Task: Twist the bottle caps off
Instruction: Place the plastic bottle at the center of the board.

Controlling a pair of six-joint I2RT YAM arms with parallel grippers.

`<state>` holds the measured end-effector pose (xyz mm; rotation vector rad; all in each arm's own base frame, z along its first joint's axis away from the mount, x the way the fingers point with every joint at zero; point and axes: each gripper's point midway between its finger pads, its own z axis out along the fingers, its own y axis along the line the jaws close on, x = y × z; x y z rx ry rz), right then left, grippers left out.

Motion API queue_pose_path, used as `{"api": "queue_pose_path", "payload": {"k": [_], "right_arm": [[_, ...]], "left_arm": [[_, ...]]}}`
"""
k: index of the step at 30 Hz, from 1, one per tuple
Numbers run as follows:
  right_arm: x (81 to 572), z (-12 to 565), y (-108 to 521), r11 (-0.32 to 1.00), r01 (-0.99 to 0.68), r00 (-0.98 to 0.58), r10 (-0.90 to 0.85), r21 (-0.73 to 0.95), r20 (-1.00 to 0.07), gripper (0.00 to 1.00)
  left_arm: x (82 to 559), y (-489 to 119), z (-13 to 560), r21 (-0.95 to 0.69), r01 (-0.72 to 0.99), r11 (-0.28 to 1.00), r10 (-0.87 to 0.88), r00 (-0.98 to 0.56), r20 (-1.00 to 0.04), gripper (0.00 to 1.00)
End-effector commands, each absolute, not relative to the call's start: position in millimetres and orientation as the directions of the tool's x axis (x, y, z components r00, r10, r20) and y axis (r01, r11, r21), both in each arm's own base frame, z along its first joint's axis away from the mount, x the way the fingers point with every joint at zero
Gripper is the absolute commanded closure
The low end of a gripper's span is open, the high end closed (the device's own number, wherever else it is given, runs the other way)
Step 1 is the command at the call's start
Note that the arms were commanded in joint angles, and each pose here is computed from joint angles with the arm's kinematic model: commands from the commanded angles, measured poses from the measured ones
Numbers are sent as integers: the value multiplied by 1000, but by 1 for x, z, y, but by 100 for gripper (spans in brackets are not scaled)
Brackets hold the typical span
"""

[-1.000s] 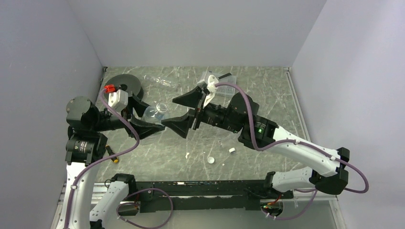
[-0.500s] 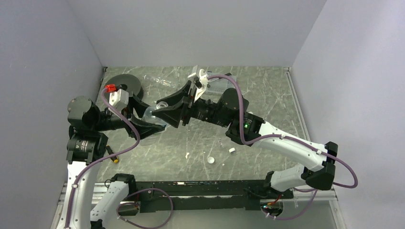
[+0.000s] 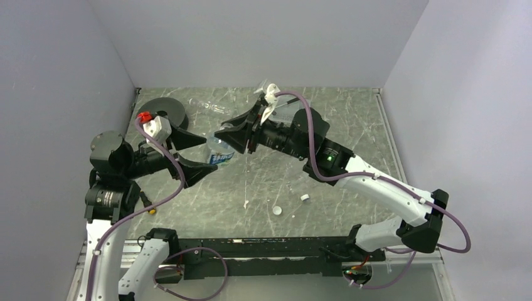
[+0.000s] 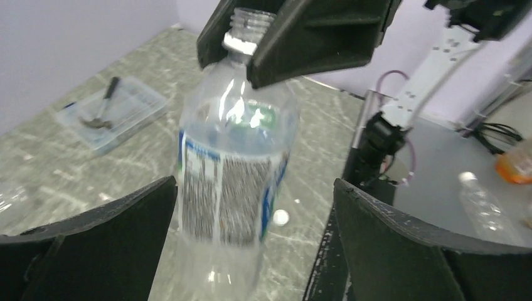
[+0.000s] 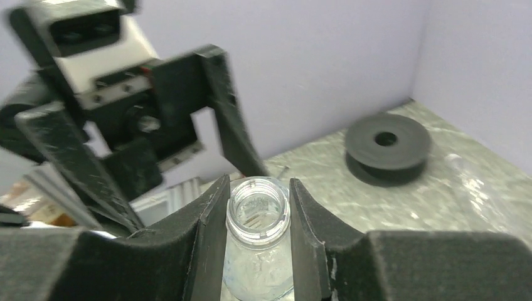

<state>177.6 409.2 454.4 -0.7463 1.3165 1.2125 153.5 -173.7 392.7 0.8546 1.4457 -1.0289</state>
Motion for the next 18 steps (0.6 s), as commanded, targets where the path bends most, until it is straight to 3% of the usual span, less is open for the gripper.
{"api": "queue_pose_path", "payload": {"k": [1,6,14,18], "right_arm": [[211,448,372,418,-896,-73,198,151,-977,84],[252,390,375,555,-825,-76,81,108,-994,84],[306,295,395,693,-716,-128,-13,83,-992,88],[325,265,399,740,-669,-117,-15,67,-993,85]], "left_arm": [[161,-154,399,-37,836,548,-22,-30,-999,1],[179,-132,390,-60,715,696,-5,-79,-997,1],[185,-124,388,-98,670,736,5,-150,-989,1],[180,-125,389,-103,673,733,-12,-140,-990,1]]}}
